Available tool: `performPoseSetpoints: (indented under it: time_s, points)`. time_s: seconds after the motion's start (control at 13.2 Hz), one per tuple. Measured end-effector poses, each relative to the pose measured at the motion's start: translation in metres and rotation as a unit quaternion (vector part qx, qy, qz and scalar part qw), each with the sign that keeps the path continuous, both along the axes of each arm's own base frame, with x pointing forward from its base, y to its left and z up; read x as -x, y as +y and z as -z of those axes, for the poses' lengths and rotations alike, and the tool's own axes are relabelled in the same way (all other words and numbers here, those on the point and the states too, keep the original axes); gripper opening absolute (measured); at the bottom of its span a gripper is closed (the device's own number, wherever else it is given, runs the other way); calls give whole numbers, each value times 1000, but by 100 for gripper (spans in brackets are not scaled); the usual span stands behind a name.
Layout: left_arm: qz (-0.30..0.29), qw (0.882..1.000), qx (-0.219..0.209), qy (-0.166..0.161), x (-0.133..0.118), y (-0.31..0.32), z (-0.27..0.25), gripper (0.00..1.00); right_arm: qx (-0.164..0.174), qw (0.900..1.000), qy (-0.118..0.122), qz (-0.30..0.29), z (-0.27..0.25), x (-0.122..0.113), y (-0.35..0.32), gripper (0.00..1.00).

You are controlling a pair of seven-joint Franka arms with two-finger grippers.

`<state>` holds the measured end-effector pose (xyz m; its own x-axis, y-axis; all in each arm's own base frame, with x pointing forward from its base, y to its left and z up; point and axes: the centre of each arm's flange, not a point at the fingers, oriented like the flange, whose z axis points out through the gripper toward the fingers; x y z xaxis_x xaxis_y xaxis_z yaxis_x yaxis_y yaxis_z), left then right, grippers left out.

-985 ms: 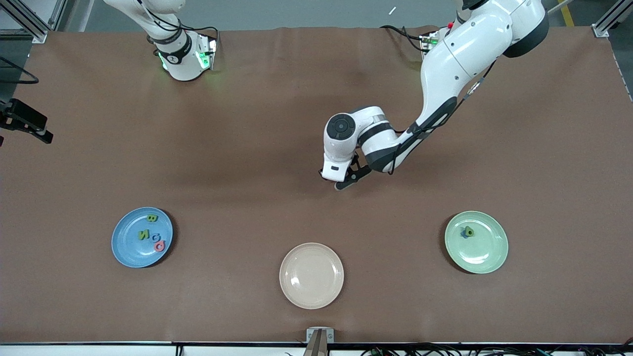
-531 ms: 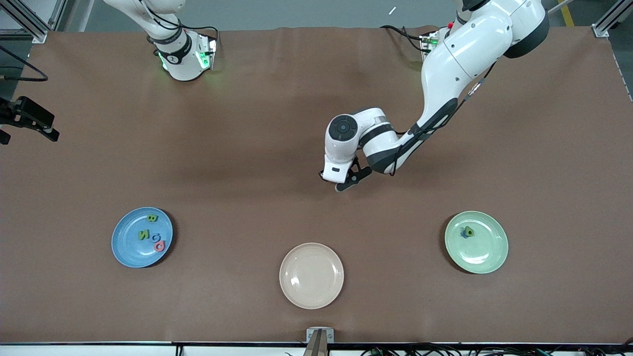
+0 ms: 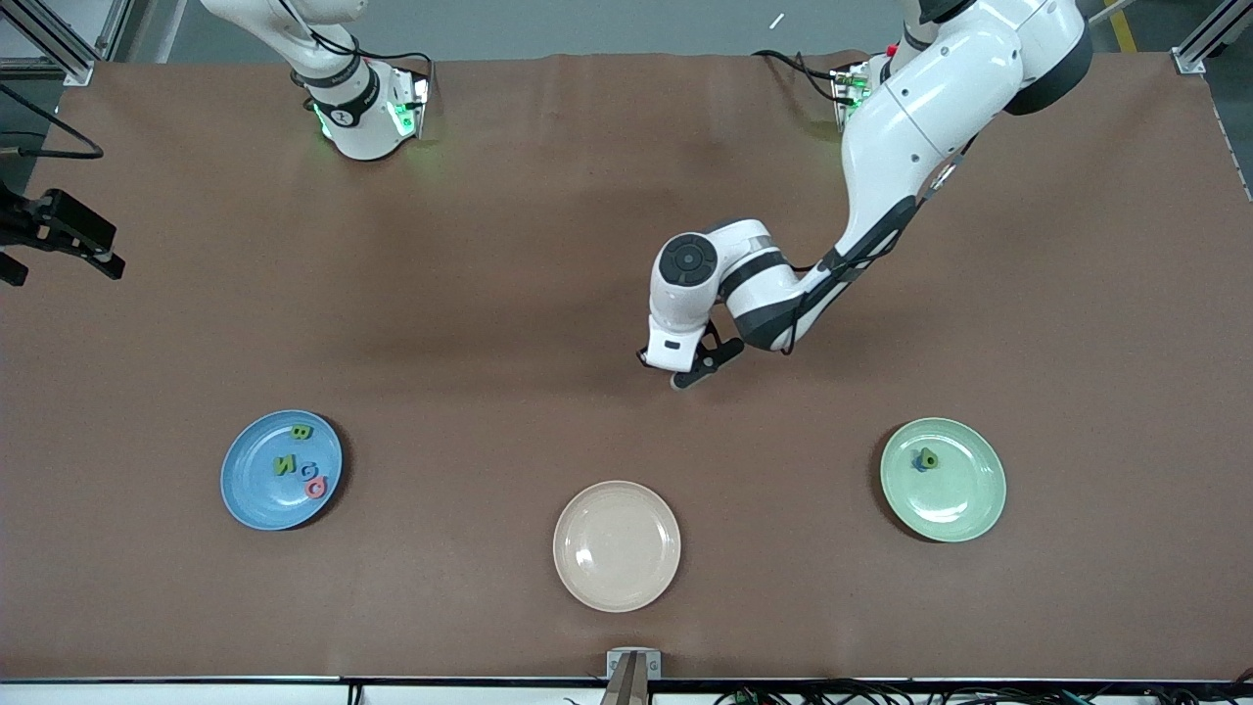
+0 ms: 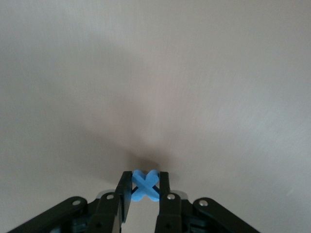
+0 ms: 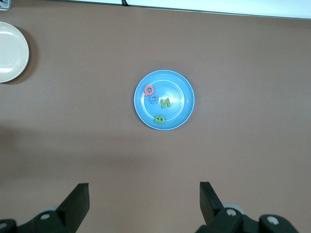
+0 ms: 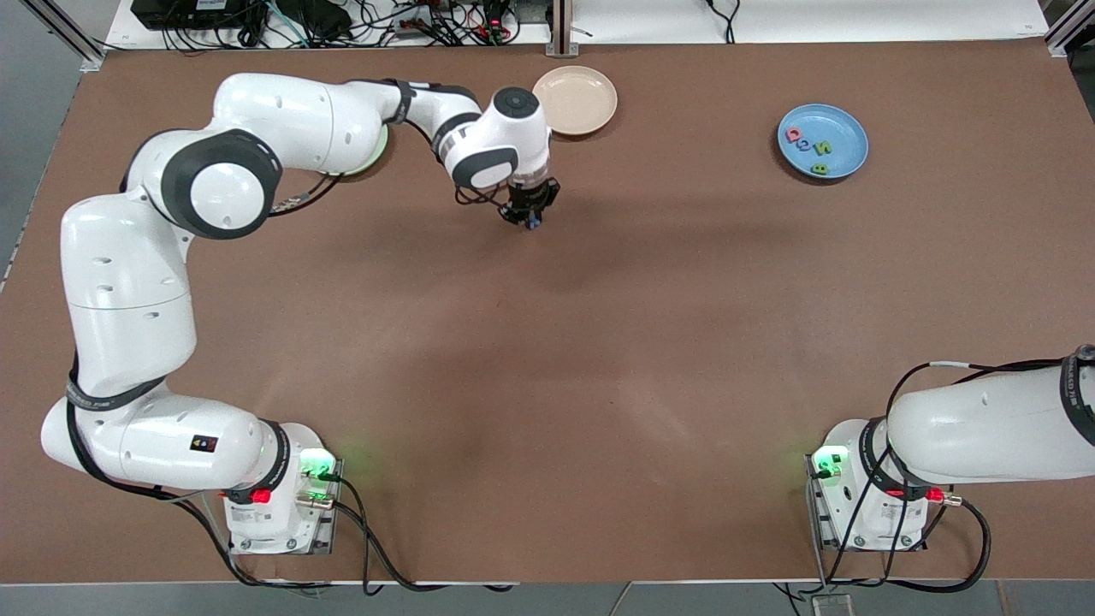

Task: Sort uppercase to blue plate, lowercase to green plate
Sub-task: 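Carry the blue x to the green plate with the left gripper and release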

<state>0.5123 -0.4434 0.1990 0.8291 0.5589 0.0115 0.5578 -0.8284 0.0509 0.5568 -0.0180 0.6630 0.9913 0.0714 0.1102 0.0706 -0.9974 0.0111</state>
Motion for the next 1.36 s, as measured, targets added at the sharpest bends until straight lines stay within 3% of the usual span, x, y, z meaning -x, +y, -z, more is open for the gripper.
performPoseSetpoints:
  time_s: [0.3, 0.53, 1.06, 1.36]
  points:
    - [7, 998, 4, -56, -64, 57, -60, 26, 0, 1000, 2, 3, 1, 0, -3, 100]
    - [32, 997, -8, -72, -100, 114, -77, 26, -3, 1000, 7, 26, 3, 1, -5, 100]
    - [111, 990, -56, -68, -158, 269, -92, 26, -4, 999, 11, 47, 5, 2, -13, 100]
    - [173, 981, -72, -47, -168, 356, -80, 26, -4, 999, 12, 51, 5, 2, -16, 100]
